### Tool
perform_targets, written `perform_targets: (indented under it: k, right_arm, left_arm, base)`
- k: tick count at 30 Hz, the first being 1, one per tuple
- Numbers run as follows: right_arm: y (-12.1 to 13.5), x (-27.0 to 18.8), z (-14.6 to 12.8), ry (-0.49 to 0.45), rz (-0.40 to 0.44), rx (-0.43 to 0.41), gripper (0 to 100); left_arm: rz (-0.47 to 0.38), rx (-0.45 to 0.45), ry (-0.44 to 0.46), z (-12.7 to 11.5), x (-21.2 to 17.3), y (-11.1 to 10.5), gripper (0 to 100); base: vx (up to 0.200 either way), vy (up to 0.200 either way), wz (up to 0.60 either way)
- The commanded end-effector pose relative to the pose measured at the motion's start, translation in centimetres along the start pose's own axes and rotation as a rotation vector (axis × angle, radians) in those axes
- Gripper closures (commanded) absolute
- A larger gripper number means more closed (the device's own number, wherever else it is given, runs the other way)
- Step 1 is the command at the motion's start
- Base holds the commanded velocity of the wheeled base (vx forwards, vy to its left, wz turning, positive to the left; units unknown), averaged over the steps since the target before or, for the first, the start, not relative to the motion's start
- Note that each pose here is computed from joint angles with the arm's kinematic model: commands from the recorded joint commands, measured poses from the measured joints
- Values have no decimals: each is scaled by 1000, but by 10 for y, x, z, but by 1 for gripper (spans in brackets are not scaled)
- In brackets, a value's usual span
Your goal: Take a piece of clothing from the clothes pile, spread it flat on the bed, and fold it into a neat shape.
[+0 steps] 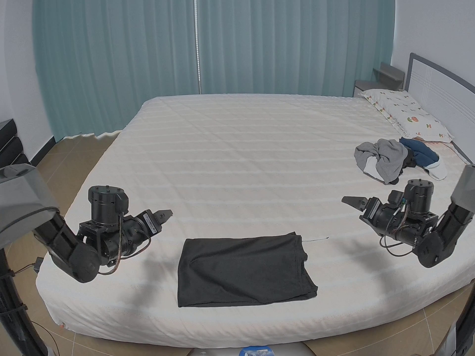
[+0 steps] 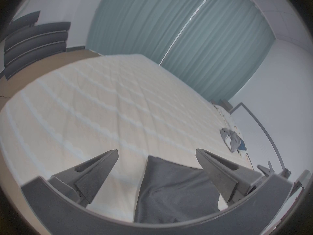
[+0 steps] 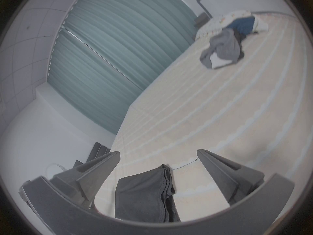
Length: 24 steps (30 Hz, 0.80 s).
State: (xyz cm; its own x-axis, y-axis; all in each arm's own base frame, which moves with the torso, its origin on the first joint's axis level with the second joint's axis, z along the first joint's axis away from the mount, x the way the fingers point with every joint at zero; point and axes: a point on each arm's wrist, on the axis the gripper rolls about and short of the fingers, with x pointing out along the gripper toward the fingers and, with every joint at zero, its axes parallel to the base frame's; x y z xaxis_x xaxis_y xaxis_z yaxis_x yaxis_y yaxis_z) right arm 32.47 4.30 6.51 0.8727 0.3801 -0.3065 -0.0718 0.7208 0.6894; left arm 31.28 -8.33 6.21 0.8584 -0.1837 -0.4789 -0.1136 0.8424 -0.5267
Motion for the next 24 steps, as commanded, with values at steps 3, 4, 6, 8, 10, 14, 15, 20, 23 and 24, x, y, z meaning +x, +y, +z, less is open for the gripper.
perform_targets:
  k: [3,4,6,8,10,14,15,20,23,24]
  right_arm:
    - [41,-109,18,-228,-2,-229,0]
    - [44,-122,18,-254,-2,-269,0]
    - [48,-142,17,-302,-8,-324,0]
    - [51,-155,17,-339,-18,-367,0]
    - [53,-175,16,-405,-41,-444,0]
    - [52,-200,11,-461,-80,-525,0]
    - [52,-207,8,-468,-91,-541,0]
    - [58,-239,-5,-514,-101,-604,0]
    - [64,-261,-15,-526,-93,-647,0]
    - [65,-264,-17,-523,-93,-655,0]
  left_arm:
    - [-9,5,-299,40,-85,-21,0]
    - [-13,13,-326,43,-95,-22,0]
    - [-17,30,-373,48,-111,-23,0]
    - [-12,47,-415,51,-124,-23,0]
    - [13,88,-489,55,-144,-24,0]
    - [47,169,-552,53,-172,-20,0]
    - [54,203,-560,50,-179,-18,0]
    - [85,284,-622,41,-211,-8,0]
    - [147,287,-649,35,-226,-1,0]
    - [156,287,-653,34,-228,0,0]
  base:
    - [0,0,0]
    - [0,0,0]
    - [0,0,0]
    - [0,0,0]
    - [0,0,0]
    - [0,0,0]
    - [0,0,0]
    - [0,0,0]
    - [0,0,0]
    - [0,0,0]
